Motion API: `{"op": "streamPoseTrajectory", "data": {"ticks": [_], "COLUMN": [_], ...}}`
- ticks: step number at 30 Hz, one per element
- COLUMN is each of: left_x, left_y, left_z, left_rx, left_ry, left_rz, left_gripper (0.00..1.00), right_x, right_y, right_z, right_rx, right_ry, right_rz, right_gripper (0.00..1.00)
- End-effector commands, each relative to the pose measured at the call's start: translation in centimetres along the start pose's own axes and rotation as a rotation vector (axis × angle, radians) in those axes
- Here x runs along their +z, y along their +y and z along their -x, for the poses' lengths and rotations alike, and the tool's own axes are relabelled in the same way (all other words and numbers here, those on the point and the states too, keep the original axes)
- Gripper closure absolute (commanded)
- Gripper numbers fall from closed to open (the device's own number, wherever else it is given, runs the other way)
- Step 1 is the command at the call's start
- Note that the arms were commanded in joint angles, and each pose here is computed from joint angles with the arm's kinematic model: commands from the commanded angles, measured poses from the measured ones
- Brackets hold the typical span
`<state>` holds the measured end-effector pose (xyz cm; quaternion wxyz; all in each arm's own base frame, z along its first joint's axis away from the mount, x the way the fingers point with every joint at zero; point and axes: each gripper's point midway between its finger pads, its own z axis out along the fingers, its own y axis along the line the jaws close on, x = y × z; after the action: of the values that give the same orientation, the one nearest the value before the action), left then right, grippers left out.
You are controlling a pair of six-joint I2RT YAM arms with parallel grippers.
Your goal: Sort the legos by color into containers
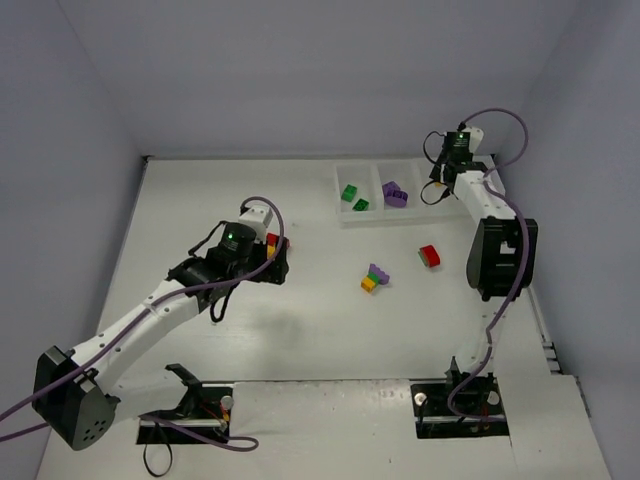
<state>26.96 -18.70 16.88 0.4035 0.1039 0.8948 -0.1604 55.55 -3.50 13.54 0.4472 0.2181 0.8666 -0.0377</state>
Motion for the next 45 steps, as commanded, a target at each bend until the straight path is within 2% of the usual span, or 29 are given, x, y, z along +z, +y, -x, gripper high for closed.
{"op": "streamPoseTrajectory", "data": {"ticks": [1, 2, 3, 6, 9, 12, 14, 18, 20, 24, 28, 32, 37, 44, 45], "left_x": [-0.4, -0.3, 0.1, 1.1, 2.6, 4.5, 5.1, 8.1, 9.1, 11.6, 13.4, 15.0, 16.2, 17.7, 17.8], "left_y": [0.6, 0.7, 1.1, 1.5, 1.7, 2.4, 2.8, 3.8, 4.1, 5.6, 8.0, 9.3, 8.1, 8.7, 8.5], "left_z": [1.2, 1.3, 1.1, 1.0, 0.9, 0.4, 1.6, 2.0, 2.8, 2.1, 2.3, 2.5, 2.6, 2.5, 2.4], "left_rx": [-0.046, -0.052, -0.055, -0.079, -0.082, -0.056, -0.024, 0.044, 0.050, 0.097, 0.079, 0.072, 0.083, 0.149, 0.150], "left_ry": [-0.044, -0.052, -0.046, -0.027, 0.006, 0.065, 0.059, 0.101, 0.112, 0.187, 0.214, 0.230, 0.230, 0.209, 0.227], "left_rz": [0.050, 0.057, 0.076, 0.116, 0.150, 0.204, 0.239, 0.264, 0.264, 0.287, 0.300, 0.276, 0.197, 0.183, 0.155], "left_gripper": [0.14, 0.14, 0.14, 0.14, 0.14, 0.14, 0.14, 0.14, 0.14, 0.14, 0.14, 0.14, 0.14, 0.16, 0.18], "right_x": [0.5, 1.1, 1.4, 1.9, 1.5, 0.3, -1.4, -5.1, -7.3, -11.2, -15.4, -17.5, -20.0, -20.7, -20.7], "right_y": [0.9, 1.1, 1.2, 1.3, 1.3, 1.2, 1.4, 3.0, 3.4, 7.2, 10.2, 10.6, 9.3, 8.6, 8.6], "right_z": [3.9, 4.0, 4.0, 4.0, 4.3, 4.9, 6.0, 6.3, 5.9, 3.5, 1.6, -2.4, -3.4, -5.7, -6.0], "right_rx": [0.022, 0.022, 0.019, 0.010, -0.007, -0.037, -0.039, -0.027, -0.027, -0.068, -0.097, -0.098, -0.109, -0.129, -0.130], "right_ry": [-0.087, -0.088, -0.087, -0.088, -0.094, -0.108, -0.132, -0.141, -0.144, -0.133, -0.123, -0.042, -0.054, -0.016, -0.008], "right_rz": [0.035, 0.039, 0.042, 0.040, 0.044, 0.055, 0.073, 0.174, 0.212, 0.307, 0.422, 0.502, 0.527, 0.554, 0.561], "right_gripper": [0.82, 0.75, 0.63, 0.43, 0.36, 0.34, 0.34, 0.34, 0.34, 0.33, 0.33, 0.33, 0.32, 0.32, 0.32]}}
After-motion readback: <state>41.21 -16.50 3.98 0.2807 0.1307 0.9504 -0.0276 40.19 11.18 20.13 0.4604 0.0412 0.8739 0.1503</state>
